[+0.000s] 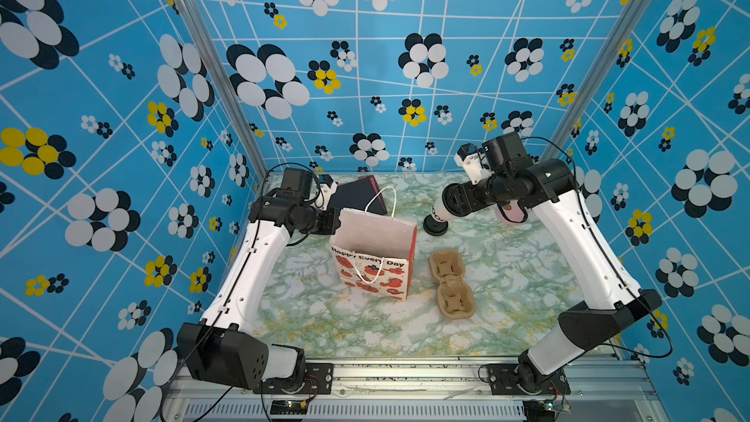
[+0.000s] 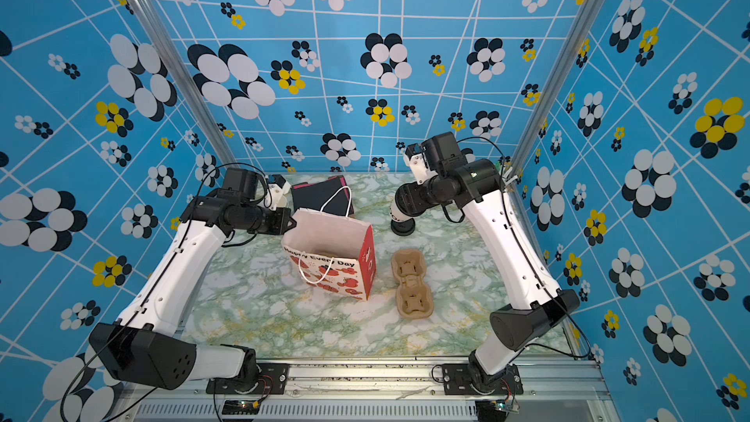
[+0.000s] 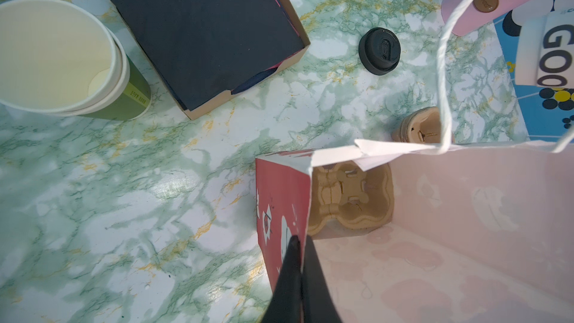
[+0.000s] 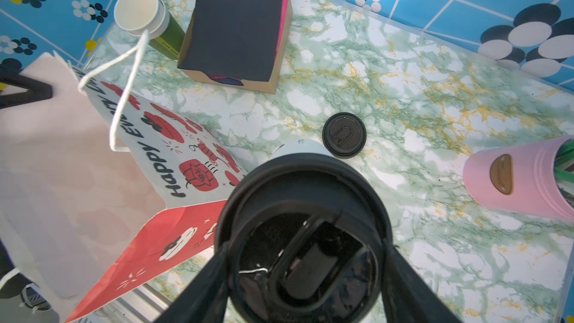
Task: Pack a coffee takeout order
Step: Place the coffee cup in the cup tray.
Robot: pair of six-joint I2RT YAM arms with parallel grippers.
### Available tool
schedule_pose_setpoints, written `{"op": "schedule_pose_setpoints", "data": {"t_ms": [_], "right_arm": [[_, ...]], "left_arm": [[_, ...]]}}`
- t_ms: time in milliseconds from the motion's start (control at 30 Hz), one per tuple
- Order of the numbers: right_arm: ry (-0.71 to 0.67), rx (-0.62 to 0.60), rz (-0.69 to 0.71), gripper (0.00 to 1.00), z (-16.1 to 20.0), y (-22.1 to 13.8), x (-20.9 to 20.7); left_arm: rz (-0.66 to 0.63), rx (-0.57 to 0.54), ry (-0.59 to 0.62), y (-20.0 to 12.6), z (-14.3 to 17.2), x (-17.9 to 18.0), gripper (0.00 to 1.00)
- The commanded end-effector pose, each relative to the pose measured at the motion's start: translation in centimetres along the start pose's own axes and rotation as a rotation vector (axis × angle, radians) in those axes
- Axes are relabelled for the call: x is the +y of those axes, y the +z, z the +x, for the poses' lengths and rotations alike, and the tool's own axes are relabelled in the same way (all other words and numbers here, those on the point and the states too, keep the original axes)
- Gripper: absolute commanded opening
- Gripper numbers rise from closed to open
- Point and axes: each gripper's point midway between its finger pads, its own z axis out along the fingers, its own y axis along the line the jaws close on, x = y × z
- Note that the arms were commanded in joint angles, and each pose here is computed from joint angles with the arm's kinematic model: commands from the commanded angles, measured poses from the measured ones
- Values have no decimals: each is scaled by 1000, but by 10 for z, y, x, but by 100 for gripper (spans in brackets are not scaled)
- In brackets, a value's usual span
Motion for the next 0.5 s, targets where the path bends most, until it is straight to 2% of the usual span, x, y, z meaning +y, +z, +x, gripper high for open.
{"op": "schedule_pose_setpoints", "data": {"t_ms": [0, 467], "right_arm": [[-7, -26, -45, 59, -1, -22, 13], [-71, -123, -183, 59, -21, -59, 58]], "left_arm": [[17, 17, -8, 6, 2, 1, 0], [23, 21, -10, 8, 2, 1, 0]]}}
